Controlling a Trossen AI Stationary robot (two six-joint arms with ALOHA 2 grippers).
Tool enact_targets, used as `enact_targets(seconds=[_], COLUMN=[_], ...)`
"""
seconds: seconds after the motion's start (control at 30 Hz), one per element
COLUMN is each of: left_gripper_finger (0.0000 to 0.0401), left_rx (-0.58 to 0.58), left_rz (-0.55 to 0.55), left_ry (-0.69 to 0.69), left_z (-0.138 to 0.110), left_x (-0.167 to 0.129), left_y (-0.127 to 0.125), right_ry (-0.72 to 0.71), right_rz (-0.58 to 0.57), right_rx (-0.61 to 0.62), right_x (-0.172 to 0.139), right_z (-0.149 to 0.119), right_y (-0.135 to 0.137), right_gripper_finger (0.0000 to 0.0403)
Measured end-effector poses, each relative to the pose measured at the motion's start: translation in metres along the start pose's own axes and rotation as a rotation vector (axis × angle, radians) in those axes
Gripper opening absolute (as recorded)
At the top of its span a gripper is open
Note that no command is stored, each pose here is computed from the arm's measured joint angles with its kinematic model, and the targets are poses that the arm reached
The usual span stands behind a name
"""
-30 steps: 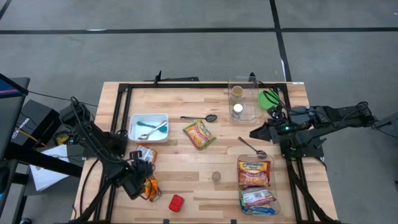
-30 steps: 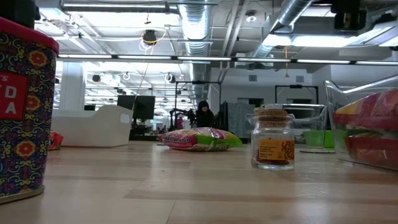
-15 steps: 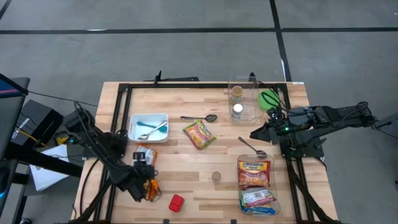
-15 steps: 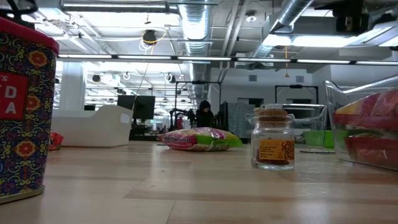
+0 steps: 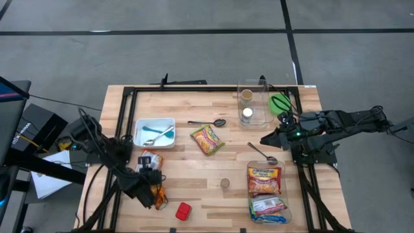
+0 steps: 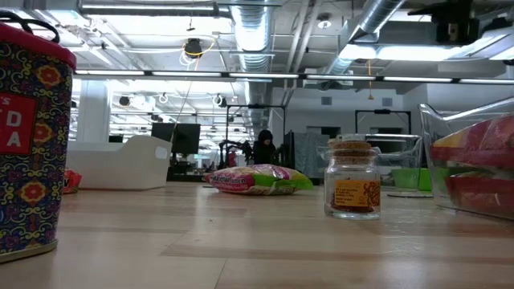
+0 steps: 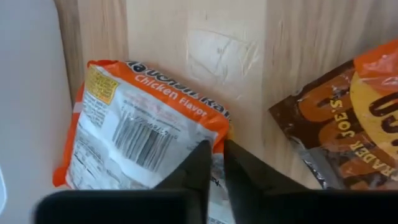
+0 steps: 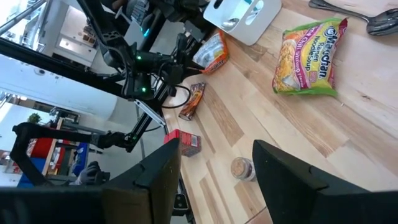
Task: Pick & Place Food Item
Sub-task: Put the orange noodle pack into the bottom transparent bin
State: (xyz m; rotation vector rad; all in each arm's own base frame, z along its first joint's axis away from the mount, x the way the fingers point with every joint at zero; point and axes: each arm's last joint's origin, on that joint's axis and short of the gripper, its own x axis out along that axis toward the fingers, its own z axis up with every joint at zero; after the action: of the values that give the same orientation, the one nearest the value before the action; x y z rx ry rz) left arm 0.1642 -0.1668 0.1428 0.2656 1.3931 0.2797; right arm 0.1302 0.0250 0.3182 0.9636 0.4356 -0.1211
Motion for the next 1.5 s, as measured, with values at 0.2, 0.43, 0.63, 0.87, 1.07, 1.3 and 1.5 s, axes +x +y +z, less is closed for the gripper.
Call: enact_targets(seconds=[0.2,0.43,0.63,0.87,1.07,1.3,1.5], left_gripper_finger=[0.0003,0.0001,0.0001,0.0,0.0,0.0,0.0], left_rx=[-0.108,-0.229,-0.338,-0.389,-0.403,-0.435,-0.441], left_rz=[-0.07,-0.249,-0.446,-0.557,-0.589,-0.586,-0.62], left_ry=[-0.035,-0.251,-0.505,-0.721,-0.857,-1.022,-1.177], left_z=[0.005,0.014,0.024,0.044,0.073,0.097,0.106], left_x=[-0.012,-0.05,-0.087,-0.104,-0.1,-0.098,-0.108], left_y=[0.011,0.04,0.078,0.116,0.138,0.155,0.161], right_ry=[0.001,-0.021,-0.071,-0.174,-0.221,-0.169,-0.089], right_rz=[0.0,0.084,0.122,0.106,0.162,0.205,0.306], right_rx=[-0.008,-0.091,-0.252,-0.455,-0.548,-0.677,-0.744], right_x=[0.0,0.0,-0.001,0.009,0.031,0.061,0.087], right_z=[0.0,0.003,0.007,0.022,0.046,0.085,0.113], right_y=[0.0,0.007,0.012,0.013,0.015,0.031,0.046], right_gripper_finger=[0.0193,0.0193,0.0193,0.0193,0.0193,0.0193,0.0193])
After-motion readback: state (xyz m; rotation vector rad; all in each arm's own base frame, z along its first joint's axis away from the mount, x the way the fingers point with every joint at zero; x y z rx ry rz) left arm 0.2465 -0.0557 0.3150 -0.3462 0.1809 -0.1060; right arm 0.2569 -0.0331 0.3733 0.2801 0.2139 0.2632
